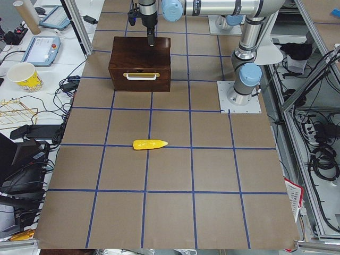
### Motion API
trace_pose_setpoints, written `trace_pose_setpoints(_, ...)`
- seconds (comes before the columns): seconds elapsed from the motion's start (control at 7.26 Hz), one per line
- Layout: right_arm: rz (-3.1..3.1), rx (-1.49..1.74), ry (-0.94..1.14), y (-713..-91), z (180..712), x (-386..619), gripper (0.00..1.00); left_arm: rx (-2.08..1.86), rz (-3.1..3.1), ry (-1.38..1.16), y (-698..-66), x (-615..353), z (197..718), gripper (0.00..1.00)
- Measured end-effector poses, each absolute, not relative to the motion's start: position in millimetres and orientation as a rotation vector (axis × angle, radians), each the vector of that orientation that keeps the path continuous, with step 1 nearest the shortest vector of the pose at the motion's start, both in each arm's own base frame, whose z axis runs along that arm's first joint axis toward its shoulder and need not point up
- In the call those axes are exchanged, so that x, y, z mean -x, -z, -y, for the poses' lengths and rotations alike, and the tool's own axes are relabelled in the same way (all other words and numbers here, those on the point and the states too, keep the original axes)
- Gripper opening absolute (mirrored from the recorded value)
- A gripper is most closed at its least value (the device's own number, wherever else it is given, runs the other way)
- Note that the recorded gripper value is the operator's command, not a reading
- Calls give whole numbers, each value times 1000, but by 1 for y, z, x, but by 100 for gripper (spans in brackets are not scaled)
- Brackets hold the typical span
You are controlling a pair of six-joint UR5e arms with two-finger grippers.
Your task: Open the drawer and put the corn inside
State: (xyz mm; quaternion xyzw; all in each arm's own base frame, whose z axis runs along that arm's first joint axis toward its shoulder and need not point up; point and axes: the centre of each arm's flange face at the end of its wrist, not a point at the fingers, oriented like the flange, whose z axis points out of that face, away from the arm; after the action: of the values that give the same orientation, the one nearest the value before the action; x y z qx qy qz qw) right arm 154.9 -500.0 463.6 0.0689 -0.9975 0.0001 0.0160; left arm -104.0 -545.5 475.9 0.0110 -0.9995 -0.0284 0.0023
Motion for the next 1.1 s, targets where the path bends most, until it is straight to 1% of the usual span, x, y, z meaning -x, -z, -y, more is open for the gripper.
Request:
trace_pose_setpoints(0.55, 3102, -217, 0, -464, 500, -156, 100, -42, 3136, 110, -470, 103, 548, 100)
trace_pose_setpoints(1.1, 3102, -217, 0, -464, 500, -156, 100, -135, 3138, 115, -476, 104, 542, 100)
